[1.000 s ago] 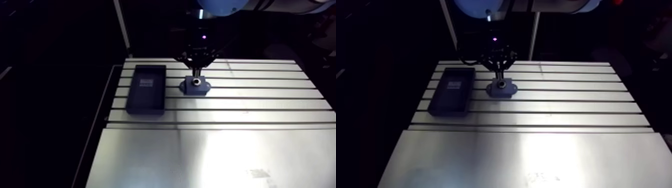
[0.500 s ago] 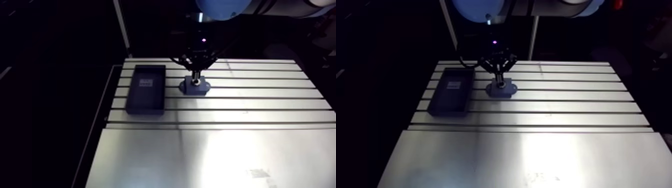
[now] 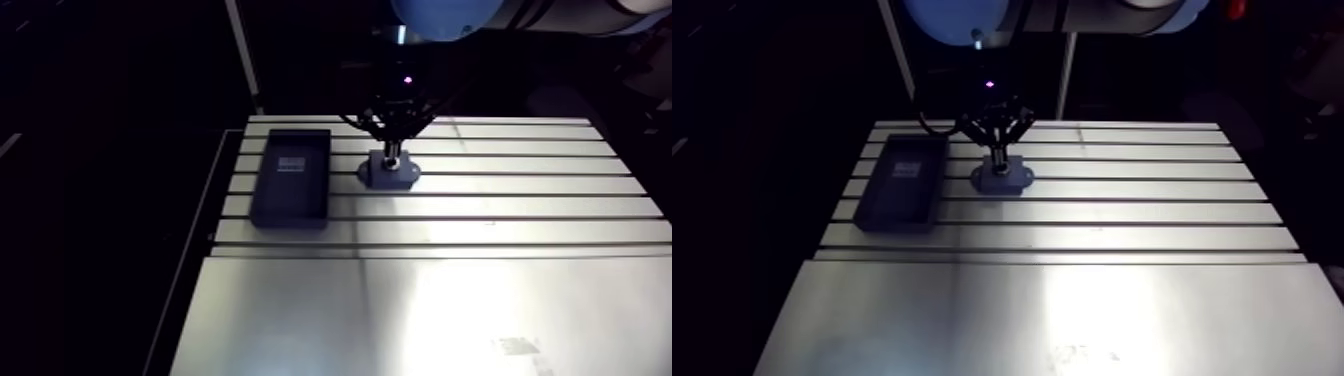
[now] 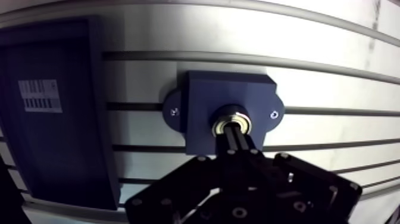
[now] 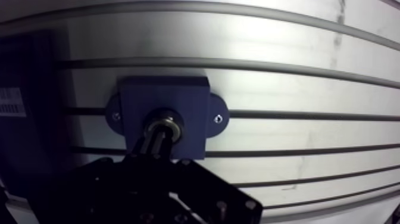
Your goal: Pick up the bearing and press it into the housing until flush.
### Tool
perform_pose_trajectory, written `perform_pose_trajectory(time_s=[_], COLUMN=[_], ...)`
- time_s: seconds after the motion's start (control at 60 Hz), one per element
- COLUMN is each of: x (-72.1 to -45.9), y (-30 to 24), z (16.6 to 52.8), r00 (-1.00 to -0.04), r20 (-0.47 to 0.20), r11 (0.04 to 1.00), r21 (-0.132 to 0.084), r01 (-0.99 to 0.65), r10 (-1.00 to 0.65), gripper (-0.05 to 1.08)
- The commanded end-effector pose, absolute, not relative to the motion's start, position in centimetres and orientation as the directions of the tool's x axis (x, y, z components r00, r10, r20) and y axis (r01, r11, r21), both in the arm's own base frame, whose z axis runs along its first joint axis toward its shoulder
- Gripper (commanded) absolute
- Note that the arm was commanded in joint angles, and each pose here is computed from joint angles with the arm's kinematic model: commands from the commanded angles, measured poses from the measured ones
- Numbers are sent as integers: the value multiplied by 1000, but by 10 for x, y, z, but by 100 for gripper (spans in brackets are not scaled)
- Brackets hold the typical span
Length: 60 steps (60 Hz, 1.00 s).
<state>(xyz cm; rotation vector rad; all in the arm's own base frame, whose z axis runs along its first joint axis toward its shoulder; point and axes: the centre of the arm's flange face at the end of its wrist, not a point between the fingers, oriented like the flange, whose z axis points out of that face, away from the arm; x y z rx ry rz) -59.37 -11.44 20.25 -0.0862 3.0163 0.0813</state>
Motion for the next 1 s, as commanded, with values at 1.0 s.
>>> perform_pose_trajectory(time_s=[1.0], x=[-596], y=[-114], z=[197], r00=[-991], r20=[-113], r11=[996], r21=[42], r01=[-78], r10=[-73], gripper=[102])
